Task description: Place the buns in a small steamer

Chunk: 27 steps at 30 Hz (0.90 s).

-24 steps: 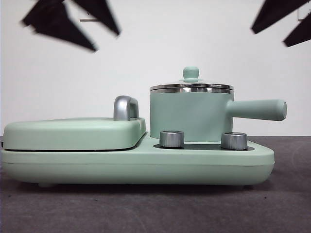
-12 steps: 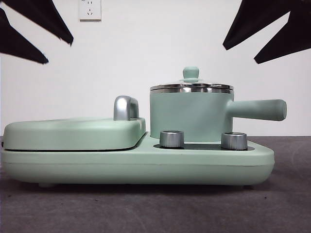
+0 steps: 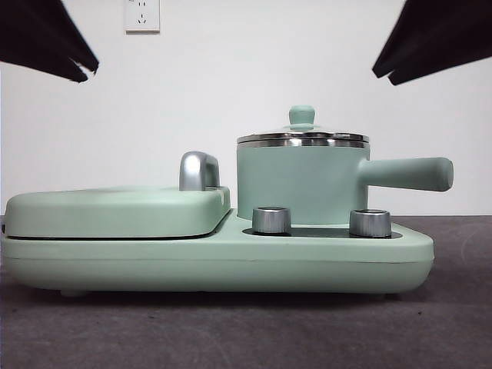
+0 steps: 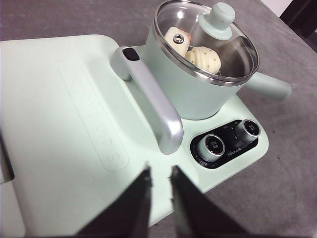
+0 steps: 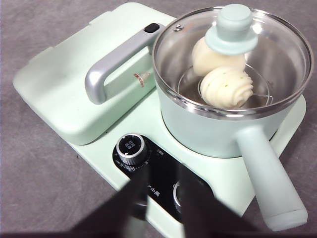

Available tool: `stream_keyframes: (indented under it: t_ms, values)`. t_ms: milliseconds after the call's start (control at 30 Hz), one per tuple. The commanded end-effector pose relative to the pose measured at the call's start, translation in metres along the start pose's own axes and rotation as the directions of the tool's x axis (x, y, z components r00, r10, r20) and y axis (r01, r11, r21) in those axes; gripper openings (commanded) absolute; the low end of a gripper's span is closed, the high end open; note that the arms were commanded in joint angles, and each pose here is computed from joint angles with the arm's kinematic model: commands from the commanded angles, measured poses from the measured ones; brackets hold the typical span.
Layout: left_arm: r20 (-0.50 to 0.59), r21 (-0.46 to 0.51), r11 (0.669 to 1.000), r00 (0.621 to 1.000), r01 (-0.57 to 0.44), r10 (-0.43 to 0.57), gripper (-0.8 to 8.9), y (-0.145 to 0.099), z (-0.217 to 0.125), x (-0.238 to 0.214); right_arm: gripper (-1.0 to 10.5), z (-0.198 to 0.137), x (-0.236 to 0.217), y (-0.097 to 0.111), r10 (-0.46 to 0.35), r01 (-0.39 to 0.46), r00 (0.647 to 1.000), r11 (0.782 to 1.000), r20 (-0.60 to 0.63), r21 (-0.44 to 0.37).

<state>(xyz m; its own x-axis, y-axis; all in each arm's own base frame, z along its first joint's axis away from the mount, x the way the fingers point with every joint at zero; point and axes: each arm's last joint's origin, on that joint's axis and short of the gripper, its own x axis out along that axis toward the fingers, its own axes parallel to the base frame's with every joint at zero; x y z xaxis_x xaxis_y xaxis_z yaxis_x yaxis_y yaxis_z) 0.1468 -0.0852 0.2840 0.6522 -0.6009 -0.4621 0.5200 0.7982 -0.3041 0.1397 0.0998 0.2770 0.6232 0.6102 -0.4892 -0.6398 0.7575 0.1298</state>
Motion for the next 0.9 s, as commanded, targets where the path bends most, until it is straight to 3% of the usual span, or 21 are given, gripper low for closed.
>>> stream_keyframes:
  t_ms: [33, 467, 533, 600, 733, 900]
  values:
    - [-0.003, 0.002, 1.000, 1.000, 0.016, -0.016, 0.14, -0.001, 0.001, 0.000, 0.2, 0.002, -0.001, 0.002, 0.033, -0.033, 0.999, 0.999, 0.005, 0.006]
    - [0.004, 0.008, 1.000, 1.000, 0.018, -0.018, 0.16, -0.002, 0.001, -0.002, 0.2, 0.002, -0.001, 0.002, 0.033, -0.033, 0.999, 0.999, 0.012, 0.005]
    - [0.028, 0.115, 0.993, 1.000, 0.006, -0.009, 0.16, -0.002, 0.002, -0.007, 0.2, 0.002, -0.001, 0.002, 0.033, -0.033, 0.999, 0.999, 0.013, 0.005]
    - [0.056, 0.157, 0.987, 0.998, -0.017, 0.008, 0.16, 0.001, 0.003, -0.013, 0.2, 0.002, -0.001, 0.002, 0.033, -0.033, 0.999, 0.999, 0.012, 0.005]
    - [0.143, 0.120, 0.987, 0.986, -0.105, 0.087, 0.16, 0.014, 0.000, -0.029, 0.2, 0.002, -0.001, 0.002, 0.033, -0.033, 0.999, 0.999, 0.013, 0.005]
    - [0.287, 0.068, 0.965, 0.931, -0.254, 0.225, 0.16, 0.031, -0.022, -0.045, 0.2, 0.002, -0.001, 0.002, 0.033, -0.033, 0.999, 0.999, 0.012, 0.005]
